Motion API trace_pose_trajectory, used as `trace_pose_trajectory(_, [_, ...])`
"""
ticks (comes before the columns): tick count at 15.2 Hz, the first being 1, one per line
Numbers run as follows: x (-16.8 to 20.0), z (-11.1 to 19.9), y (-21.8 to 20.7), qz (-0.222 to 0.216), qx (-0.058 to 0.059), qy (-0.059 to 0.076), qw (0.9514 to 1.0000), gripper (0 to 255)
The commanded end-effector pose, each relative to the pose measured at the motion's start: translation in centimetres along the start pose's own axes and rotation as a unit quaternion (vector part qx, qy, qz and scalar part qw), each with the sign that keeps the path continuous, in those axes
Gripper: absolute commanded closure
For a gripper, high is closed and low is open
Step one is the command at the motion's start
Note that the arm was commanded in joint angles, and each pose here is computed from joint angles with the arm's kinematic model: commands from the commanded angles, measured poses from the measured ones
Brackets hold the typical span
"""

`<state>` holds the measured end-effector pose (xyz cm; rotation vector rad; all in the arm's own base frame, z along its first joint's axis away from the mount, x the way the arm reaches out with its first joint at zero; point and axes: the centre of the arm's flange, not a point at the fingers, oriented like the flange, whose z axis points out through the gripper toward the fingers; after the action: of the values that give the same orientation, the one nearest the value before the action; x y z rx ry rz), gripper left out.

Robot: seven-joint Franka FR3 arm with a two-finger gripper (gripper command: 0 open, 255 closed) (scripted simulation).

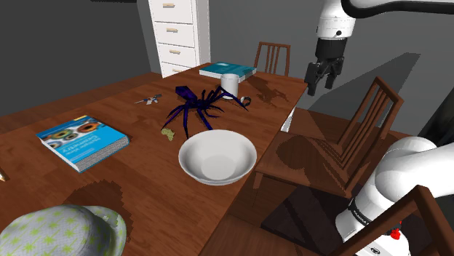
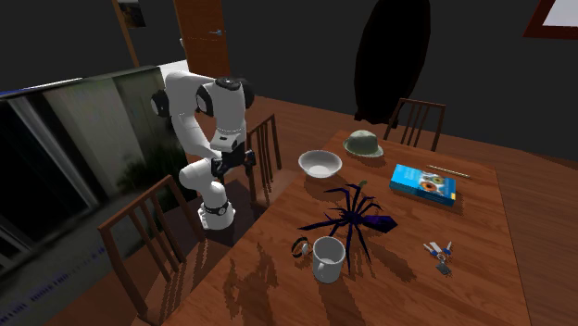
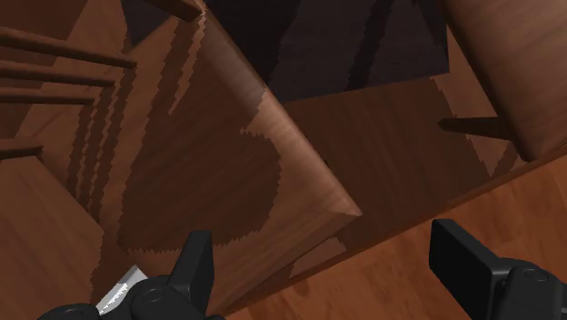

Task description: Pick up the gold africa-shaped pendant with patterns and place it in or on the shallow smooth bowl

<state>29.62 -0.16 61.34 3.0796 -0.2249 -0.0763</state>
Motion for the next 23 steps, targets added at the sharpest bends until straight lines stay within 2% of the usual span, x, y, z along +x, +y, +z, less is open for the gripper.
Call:
trace_pose_trajectory(1, [0.0, 0.0, 0.0, 0.000, 0.000, 0.000, 1.0000, 0])
trace_pose_trajectory(12, [1.6, 2.6, -13.4, 0.032, 0.018, 0.059, 0.9976, 0])
trace_pose_trajectory(23, [4.3, 4.5, -26.7, 0.065, 0.036, 0.117, 0.9904, 0])
